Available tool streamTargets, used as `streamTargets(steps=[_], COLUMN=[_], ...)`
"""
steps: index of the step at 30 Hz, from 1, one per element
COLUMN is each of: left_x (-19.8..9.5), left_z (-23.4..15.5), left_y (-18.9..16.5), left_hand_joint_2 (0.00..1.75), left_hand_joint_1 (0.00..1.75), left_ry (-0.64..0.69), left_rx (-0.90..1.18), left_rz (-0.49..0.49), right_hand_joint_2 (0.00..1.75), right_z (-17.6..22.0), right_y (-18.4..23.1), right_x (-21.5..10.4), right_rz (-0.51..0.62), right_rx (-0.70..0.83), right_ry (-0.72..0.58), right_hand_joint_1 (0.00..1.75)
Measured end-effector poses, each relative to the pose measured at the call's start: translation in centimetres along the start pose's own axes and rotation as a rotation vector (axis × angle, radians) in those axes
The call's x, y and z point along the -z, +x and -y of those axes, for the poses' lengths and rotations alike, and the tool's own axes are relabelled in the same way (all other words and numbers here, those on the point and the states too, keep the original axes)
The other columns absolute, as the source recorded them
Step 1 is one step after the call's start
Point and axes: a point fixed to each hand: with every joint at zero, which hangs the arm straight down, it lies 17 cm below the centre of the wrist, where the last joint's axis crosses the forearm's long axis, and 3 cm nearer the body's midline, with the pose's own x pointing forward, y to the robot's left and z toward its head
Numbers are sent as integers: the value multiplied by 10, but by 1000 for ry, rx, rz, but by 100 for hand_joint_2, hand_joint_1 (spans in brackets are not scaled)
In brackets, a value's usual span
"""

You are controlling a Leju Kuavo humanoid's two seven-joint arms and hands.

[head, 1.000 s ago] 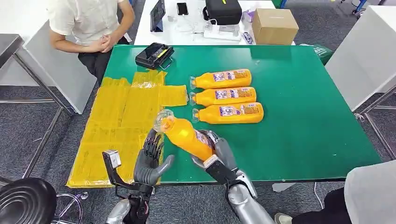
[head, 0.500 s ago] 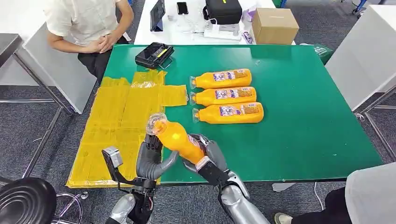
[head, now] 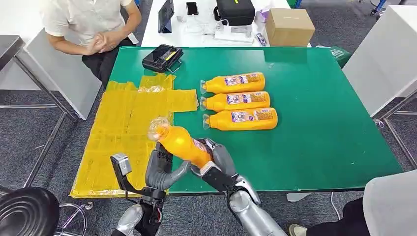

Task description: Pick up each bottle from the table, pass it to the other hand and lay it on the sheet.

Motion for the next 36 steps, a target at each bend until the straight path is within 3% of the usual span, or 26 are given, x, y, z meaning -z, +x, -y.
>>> streamTargets(steps=[5, 7, 9, 15, 17, 18, 24, 27, 28, 29, 30, 31, 36], left_x=[0, 1, 2, 5, 7, 7, 10, 10, 10, 10, 11, 11, 12], left_z=[-5, -6, -6, -9, -7, -7, -5, -4, -4, -4, -4, -3, -7], left_y=[-2, -1, 0, 3, 5, 5, 10, 11, 12, 12, 12, 13, 13], left_hand_joint_2=[175, 175, 175, 175, 175, 175, 175, 175, 175, 175, 175, 175, 175], left_hand_joint_1=[0, 0, 0, 0, 0, 171, 175, 175, 175, 175, 175, 175, 175], left_ry=[19, 23, 27, 42, 41, 41, 31, 24, 23, 21, 19, 17, 24], left_rx=[-25, -31, -37, -50, -53, -55, -82, -99, -110, -118, -124, -132, -166], left_rz=[-7, -4, -2, 6, 10, 11, 24, 27, 26, 24, 23, 22, 14], right_hand_joint_2=[175, 175, 175, 175, 175, 175, 175, 175, 175, 175, 175, 175, 175], right_z=[-6, -8, -11, -19, -23, -24, -33, -34, -34, -34, -34, -34, -32], right_y=[4, 6, 7, 12, 14, 15, 20, 21, 22, 22, 21, 21, 24], right_x=[0, 0, 0, -2, -3, -3, -3, -2, -1, -1, -1, -1, -1], right_rz=[15, 21, 26, 40, 46, 49, 68, 75, 78, 79, 79, 80, 92], right_rx=[-19, -27, -29, 4, 10, 13, 33, 35, 35, 36, 38, 43, 62], right_ry=[14, 21, 29, 52, 63, 67, 98, 102, 104, 103, 103, 102, 90], right_hand_joint_1=[155, 140, 140, 173, 175, 175, 166, 145, 70, 28, 28, 0, 0])
